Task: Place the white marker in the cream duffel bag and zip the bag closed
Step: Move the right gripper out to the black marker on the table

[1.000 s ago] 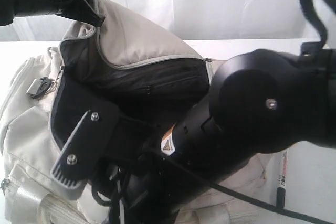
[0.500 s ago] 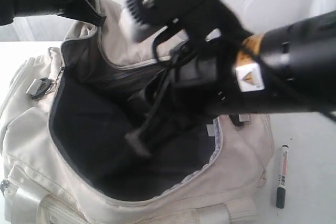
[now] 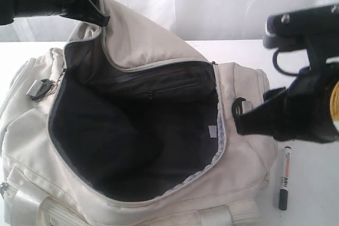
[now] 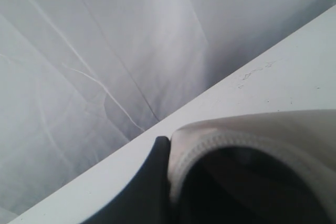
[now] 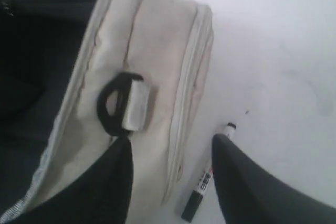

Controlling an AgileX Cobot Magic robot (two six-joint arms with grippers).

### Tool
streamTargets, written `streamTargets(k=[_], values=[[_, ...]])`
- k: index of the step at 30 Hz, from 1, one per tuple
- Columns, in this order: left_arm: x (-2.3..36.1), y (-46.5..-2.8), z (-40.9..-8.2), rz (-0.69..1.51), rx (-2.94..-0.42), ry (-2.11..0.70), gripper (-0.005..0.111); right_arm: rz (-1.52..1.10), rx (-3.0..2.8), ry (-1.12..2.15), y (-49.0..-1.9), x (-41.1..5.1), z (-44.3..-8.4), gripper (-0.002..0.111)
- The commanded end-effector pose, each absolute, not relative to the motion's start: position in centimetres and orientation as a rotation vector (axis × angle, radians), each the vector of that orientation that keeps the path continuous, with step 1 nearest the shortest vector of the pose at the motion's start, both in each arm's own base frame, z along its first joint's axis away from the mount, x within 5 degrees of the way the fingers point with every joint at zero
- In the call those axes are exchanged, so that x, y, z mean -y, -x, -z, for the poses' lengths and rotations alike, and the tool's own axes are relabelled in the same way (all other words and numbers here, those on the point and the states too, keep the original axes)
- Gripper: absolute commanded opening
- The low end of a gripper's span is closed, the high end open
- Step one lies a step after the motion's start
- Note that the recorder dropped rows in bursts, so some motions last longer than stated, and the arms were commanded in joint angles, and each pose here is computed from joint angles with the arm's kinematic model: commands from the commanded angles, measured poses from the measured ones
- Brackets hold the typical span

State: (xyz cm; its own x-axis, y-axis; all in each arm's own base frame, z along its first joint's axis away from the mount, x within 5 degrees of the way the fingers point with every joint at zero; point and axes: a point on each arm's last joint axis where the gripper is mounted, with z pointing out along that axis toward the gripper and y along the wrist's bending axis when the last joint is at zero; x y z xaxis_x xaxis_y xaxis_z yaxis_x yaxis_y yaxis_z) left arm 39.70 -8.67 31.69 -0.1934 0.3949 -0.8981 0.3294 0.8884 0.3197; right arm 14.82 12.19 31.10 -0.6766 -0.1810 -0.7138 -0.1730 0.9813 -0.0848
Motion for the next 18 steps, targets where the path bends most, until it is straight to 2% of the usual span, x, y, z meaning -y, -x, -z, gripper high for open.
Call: streamTargets(k=[1, 11, 14, 18], values=[[8.5, -39.5, -32.5, -0.037, -1.783, -0.512, 0.000, 0.026, -2.403, 0.070, -14.1, -11.1, -27.0, 0.045], [8.8, -39.4, -32.5, 0.019, -1.780, -0.522, 0.000, 0.049, -2.439, -0.293, -12.3, -8.2, -21.3, 0.043], [8.8, -39.4, -32.5, 0.019, -1.780, -0.522, 0.000, 0.012, -2.389, -0.400, -12.3, -7.8, -20.5, 0.038], [9.0, -39.3, -32.5, 0.039, -1.777, -0.534, 0.000, 0.006, -2.344, -0.433, -12.4, -7.5, -20.4, 0.038]])
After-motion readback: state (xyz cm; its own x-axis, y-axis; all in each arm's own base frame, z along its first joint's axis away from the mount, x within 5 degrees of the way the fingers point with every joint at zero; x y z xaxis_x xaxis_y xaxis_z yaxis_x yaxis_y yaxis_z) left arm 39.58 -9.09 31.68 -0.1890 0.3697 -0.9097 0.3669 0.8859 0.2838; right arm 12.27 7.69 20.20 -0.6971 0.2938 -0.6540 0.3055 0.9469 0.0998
